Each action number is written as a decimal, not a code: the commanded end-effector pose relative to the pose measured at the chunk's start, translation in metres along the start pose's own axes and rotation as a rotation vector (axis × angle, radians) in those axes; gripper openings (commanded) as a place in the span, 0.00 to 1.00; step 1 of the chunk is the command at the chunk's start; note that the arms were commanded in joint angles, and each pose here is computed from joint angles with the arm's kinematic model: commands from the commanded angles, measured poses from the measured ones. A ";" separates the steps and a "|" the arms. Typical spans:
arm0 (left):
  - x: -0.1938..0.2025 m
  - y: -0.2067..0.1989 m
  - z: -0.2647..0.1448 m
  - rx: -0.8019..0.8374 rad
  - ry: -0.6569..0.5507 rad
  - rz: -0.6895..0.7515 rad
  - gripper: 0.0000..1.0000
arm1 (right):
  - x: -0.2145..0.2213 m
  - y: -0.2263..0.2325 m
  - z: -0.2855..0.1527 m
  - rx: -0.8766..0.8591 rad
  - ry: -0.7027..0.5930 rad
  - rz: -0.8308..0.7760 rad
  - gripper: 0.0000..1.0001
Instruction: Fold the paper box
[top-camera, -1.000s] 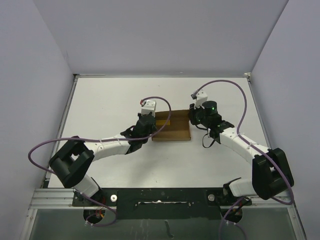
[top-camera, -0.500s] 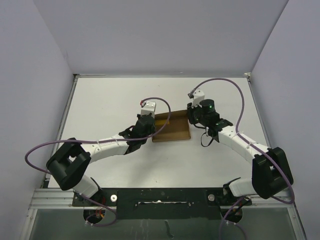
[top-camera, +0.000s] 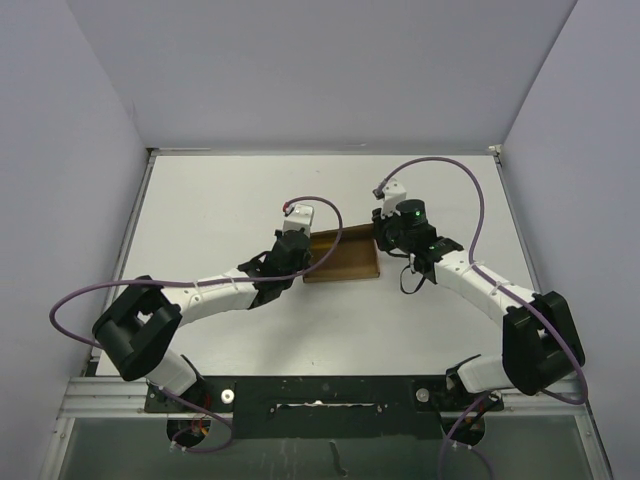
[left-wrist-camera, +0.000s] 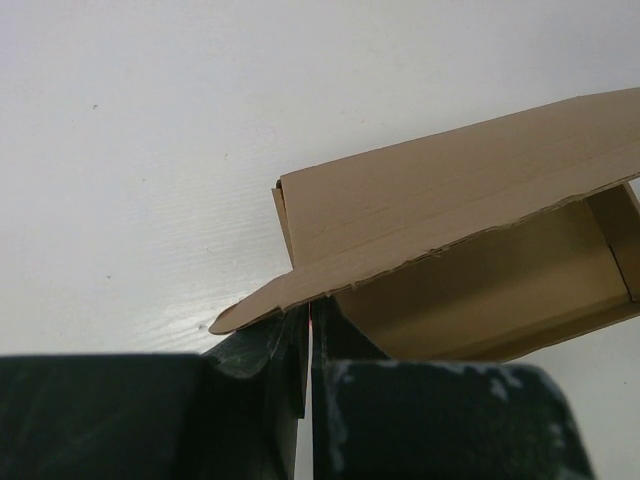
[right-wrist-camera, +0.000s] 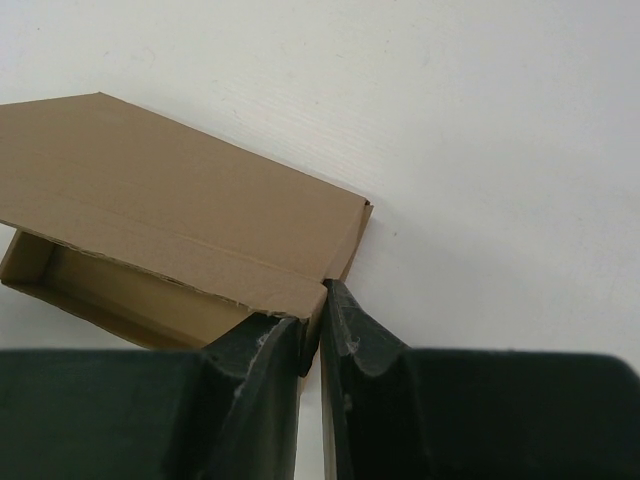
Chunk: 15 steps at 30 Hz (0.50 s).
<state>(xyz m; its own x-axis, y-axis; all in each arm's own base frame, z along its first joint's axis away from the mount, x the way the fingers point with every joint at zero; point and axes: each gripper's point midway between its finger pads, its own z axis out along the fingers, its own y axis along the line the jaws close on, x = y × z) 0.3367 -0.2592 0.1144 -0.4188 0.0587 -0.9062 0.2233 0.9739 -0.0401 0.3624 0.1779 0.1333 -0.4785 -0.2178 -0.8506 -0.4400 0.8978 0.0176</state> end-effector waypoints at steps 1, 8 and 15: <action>-0.037 -0.055 -0.021 0.234 -0.055 -0.048 0.00 | -0.024 0.059 -0.005 -0.233 -0.048 0.017 0.12; -0.033 -0.052 -0.023 0.233 -0.043 -0.034 0.00 | -0.015 0.062 -0.009 -0.247 -0.016 0.029 0.12; -0.034 -0.049 -0.026 0.229 -0.047 -0.035 0.00 | -0.007 0.063 -0.016 -0.256 0.014 0.041 0.13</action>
<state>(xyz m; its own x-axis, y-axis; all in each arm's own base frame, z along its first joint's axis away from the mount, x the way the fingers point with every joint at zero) 0.3307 -0.2564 0.1138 -0.4369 0.0945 -0.8945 0.2466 0.9690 -0.0181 0.3550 0.1808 0.1289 -0.5099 -0.2105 -0.8341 -0.4464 0.8936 0.0474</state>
